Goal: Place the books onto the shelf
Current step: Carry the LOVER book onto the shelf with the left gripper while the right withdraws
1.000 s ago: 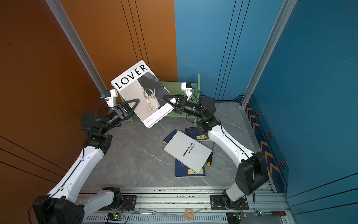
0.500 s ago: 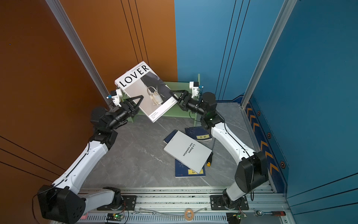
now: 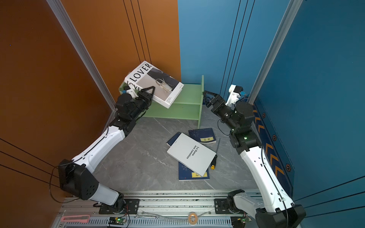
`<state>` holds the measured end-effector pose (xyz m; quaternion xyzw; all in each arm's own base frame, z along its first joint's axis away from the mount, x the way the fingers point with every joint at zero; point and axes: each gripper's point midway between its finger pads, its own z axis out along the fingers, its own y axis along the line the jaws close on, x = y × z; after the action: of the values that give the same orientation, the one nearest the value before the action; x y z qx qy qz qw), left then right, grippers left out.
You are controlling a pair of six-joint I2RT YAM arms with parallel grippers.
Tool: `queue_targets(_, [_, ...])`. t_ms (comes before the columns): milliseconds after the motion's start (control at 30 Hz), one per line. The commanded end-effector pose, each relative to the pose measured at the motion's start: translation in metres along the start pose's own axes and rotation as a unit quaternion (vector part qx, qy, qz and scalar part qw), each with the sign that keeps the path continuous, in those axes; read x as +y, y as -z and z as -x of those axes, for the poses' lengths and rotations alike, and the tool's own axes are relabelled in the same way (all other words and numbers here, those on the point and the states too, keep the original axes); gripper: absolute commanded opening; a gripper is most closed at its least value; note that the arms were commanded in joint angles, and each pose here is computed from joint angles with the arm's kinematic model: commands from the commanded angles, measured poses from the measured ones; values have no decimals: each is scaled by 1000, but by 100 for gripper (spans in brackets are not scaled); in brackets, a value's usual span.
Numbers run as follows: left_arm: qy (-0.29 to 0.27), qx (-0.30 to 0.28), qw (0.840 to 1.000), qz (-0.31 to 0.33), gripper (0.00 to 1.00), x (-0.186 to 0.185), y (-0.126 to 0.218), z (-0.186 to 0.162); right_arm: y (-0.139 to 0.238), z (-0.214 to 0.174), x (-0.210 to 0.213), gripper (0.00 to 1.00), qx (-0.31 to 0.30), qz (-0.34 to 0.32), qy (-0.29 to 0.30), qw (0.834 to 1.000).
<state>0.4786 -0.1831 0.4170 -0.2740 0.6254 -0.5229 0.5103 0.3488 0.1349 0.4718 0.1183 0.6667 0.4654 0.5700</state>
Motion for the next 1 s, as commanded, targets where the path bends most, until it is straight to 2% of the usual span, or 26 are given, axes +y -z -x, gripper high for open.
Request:
queue_targets(0, [-2, -72, 997, 2, 33, -8, -17, 8, 15, -5, -35, 91, 1, -83, 34, 996])
queue_targets(167, [18, -101, 995, 9, 32, 5, -49, -20, 37, -3, -41, 91, -6, -107, 47, 993])
queue_targets(367, [38, -147, 988, -2, 31, 12, -70, -49, 59, 0, -47, 91, -18, -125, 50, 991])
queue_targets(867, [64, -143, 988, 4, 32, 21, -99, -103, 78, -5, -66, 92, -12, -155, 42, 987])
queue_targets(967, [67, -135, 989, 5, 42, 19, -101, -110, 83, -4, -70, 92, -16, -159, 38, 986])
